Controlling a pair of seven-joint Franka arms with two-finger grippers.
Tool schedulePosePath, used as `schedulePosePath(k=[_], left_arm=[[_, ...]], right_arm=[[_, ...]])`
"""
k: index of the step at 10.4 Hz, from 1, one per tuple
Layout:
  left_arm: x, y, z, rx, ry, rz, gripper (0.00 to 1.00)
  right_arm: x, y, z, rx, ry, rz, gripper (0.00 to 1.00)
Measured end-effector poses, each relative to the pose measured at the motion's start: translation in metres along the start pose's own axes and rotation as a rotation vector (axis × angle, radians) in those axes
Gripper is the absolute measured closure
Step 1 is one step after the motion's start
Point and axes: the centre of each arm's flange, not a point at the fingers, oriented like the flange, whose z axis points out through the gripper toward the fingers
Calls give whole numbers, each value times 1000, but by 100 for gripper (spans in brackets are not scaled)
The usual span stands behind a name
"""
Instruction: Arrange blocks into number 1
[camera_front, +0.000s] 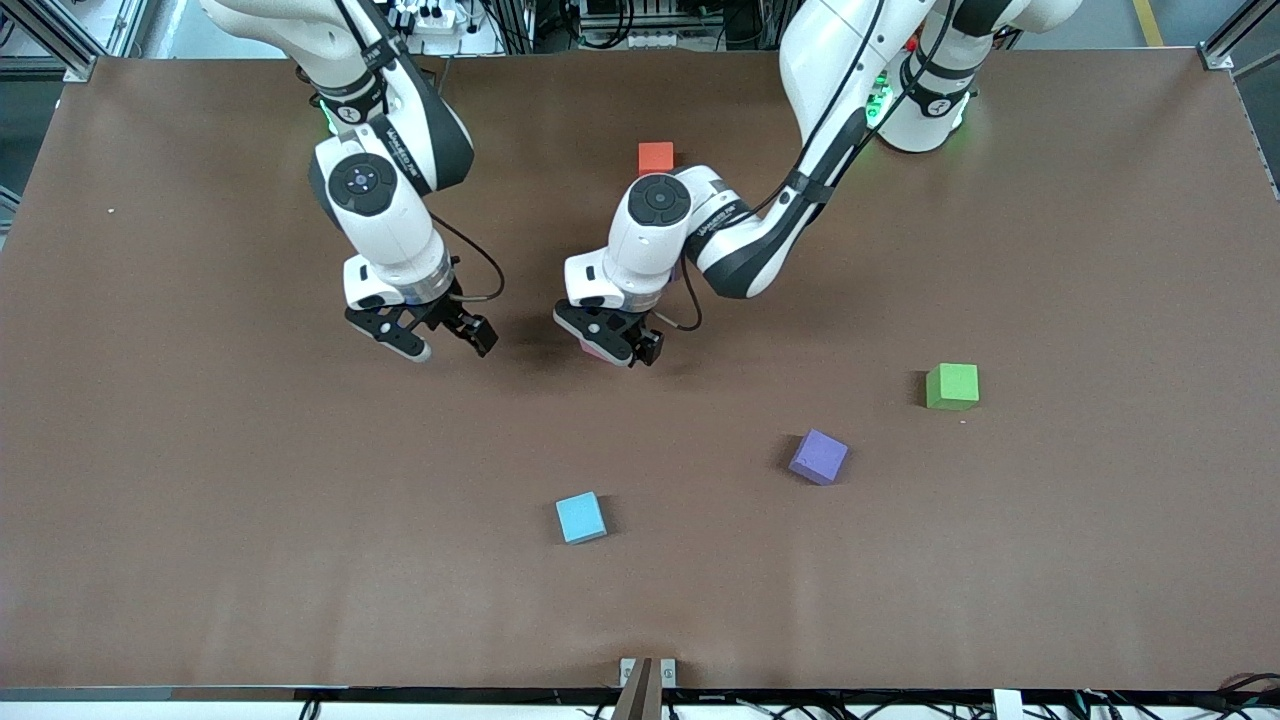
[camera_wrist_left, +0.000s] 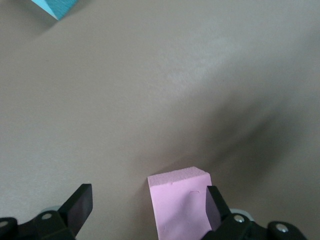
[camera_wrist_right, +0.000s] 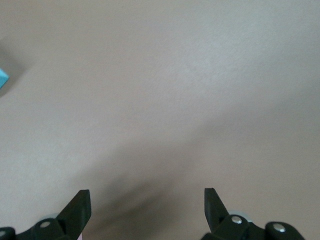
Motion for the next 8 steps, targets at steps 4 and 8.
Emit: schedulePosePath(k=[4,8], left_arm=[[-10,17,16,-4,-23,-28,0],[-19,33,26,-6,-40,-78,0]], right_arm=[[38,27,1,-8,6,-98,0],[43,32,2,-11,4,-223,0]])
